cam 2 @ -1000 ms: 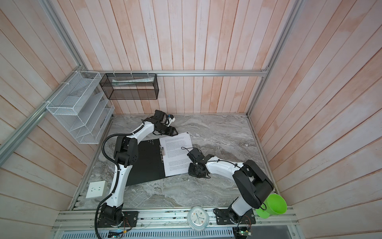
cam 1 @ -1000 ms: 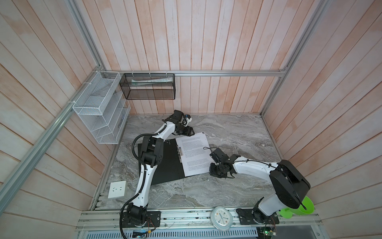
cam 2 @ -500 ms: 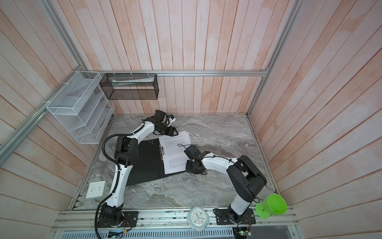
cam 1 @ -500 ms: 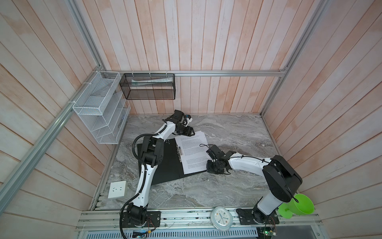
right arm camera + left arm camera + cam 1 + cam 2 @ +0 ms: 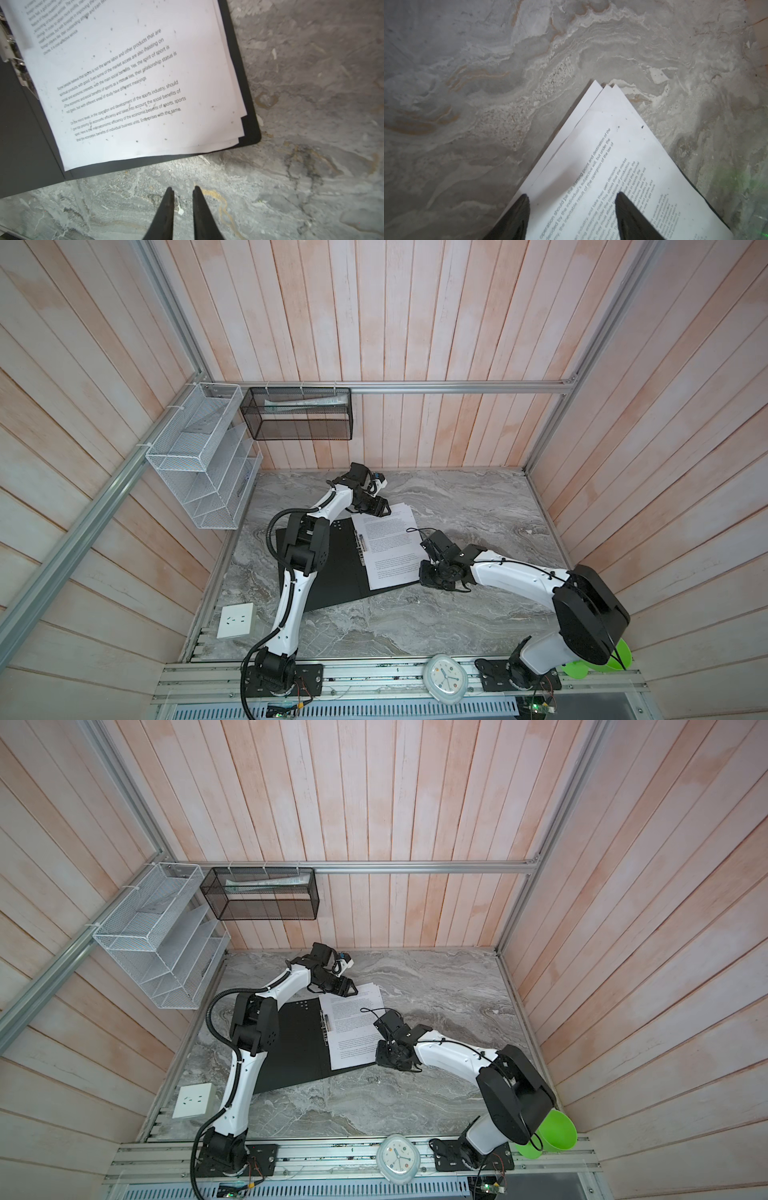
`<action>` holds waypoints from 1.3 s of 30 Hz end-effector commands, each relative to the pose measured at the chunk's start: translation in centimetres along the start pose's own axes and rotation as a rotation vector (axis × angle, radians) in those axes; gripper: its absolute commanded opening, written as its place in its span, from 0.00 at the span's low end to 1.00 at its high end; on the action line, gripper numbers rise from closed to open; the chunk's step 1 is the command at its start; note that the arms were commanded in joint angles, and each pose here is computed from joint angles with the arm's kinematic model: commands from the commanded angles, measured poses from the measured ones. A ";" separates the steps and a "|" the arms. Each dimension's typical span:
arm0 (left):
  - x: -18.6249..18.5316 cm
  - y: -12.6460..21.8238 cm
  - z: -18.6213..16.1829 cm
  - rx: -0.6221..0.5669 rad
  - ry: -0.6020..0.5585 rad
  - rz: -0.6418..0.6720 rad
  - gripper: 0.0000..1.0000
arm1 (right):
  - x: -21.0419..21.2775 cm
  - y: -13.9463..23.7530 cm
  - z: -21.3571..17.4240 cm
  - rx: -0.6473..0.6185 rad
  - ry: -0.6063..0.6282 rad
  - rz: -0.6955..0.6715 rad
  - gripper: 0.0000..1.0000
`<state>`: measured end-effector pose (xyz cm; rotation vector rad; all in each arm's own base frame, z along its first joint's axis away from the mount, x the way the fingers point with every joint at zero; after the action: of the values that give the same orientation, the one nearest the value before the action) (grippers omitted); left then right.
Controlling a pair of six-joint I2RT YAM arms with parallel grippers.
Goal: Put the files into the folder
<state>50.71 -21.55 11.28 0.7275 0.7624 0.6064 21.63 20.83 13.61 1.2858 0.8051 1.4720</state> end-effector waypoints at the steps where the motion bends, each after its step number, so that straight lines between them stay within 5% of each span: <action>1: -1.6 2.6 1.8 -0.053 -0.071 -0.004 0.68 | -0.7 0.2 -0.6 0.004 -0.010 -0.044 0.20; 6: -1.9 4.0 4.6 -0.158 -0.122 0.035 0.68 | -1.0 0.6 0.0 -0.027 -0.016 -0.075 0.21; 13: -2.2 4.9 4.2 -0.121 -0.110 0.065 0.68 | 0.1 2.1 5.9 -0.195 -0.019 0.033 0.20; 19: -3.9 9.5 0.4 -0.166 -0.019 0.148 0.68 | 1.3 2.3 13.2 -0.281 0.092 0.102 0.20; 27: -4.8 13.7 -7.3 -0.156 0.130 0.145 0.66 | 3.6 -2.3 20.9 -0.285 0.247 0.136 0.20; 39: -3.6 12.0 -14.3 -0.059 0.327 0.000 0.65 | 5.6 -8.4 26.6 -0.352 0.327 0.127 0.23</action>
<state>34.59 -11.53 14.61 0.6322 1.0261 0.7863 48.52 25.03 13.79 0.9012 0.6383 1.8377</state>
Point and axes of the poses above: each gripper's point midway between its finger pads, its own y axis back along the fingers, its own x axis along the line the jaws close on, z = x × y, the point moved 9 cm from there along y, back along the fingers
